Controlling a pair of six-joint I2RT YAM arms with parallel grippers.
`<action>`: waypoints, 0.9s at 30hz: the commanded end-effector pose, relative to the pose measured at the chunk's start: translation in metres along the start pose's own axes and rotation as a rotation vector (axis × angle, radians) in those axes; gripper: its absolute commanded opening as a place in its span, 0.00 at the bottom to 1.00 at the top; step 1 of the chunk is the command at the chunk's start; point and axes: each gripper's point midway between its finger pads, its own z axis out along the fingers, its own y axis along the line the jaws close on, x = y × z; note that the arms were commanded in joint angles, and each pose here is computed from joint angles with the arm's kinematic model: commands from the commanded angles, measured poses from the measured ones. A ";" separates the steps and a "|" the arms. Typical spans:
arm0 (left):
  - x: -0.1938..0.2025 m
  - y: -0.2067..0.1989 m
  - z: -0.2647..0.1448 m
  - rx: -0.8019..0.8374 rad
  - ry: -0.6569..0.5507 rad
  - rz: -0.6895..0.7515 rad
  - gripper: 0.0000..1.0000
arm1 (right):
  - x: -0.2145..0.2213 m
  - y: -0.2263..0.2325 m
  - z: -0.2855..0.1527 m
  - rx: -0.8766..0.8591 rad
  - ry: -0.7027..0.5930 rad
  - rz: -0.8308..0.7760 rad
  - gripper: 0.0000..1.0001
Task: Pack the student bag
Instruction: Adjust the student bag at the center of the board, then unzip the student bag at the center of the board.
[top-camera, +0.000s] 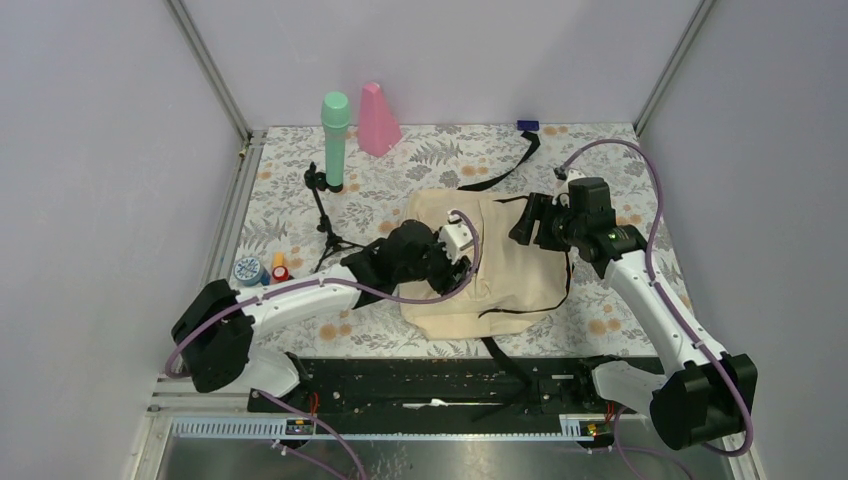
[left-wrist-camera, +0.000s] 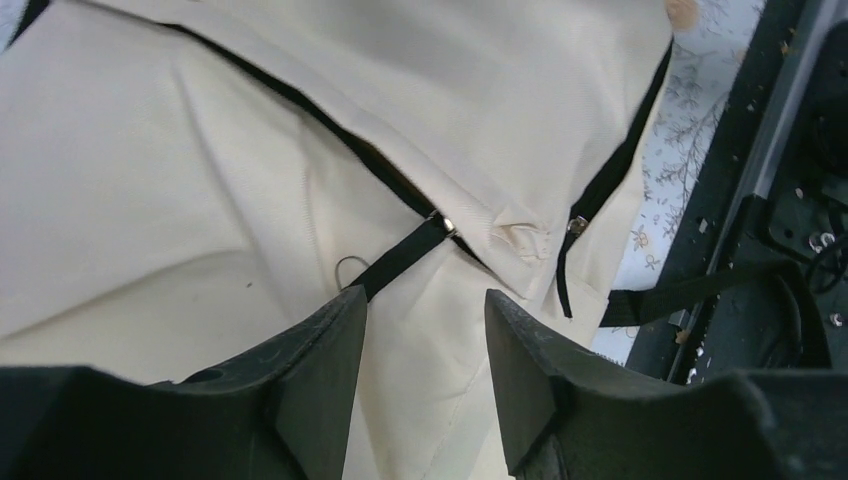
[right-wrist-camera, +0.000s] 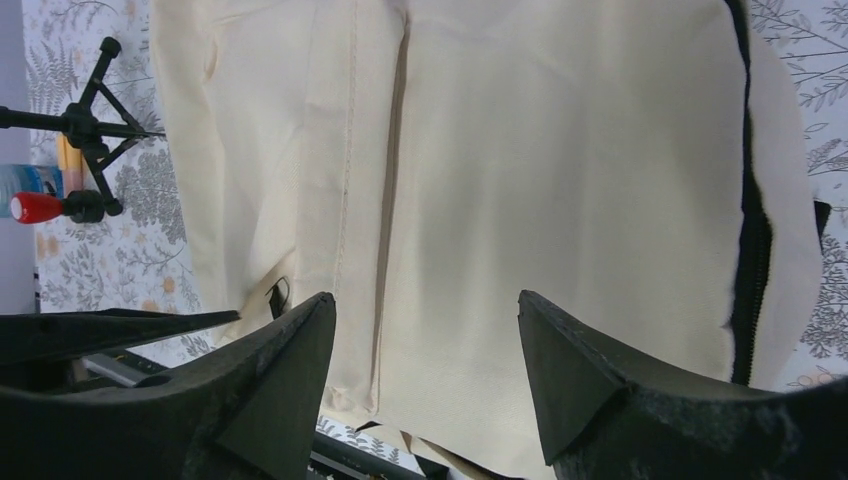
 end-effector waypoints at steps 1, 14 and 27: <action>-0.030 -0.016 0.012 0.126 -0.088 0.109 0.50 | 0.000 0.012 -0.007 -0.060 -0.006 0.005 0.73; -0.023 -0.005 0.032 0.114 -0.074 0.119 0.39 | 0.013 0.035 -0.011 -0.171 0.056 0.010 0.73; -0.011 0.000 0.040 0.094 -0.043 0.105 0.23 | 0.038 0.070 0.007 -0.171 0.145 -0.091 0.69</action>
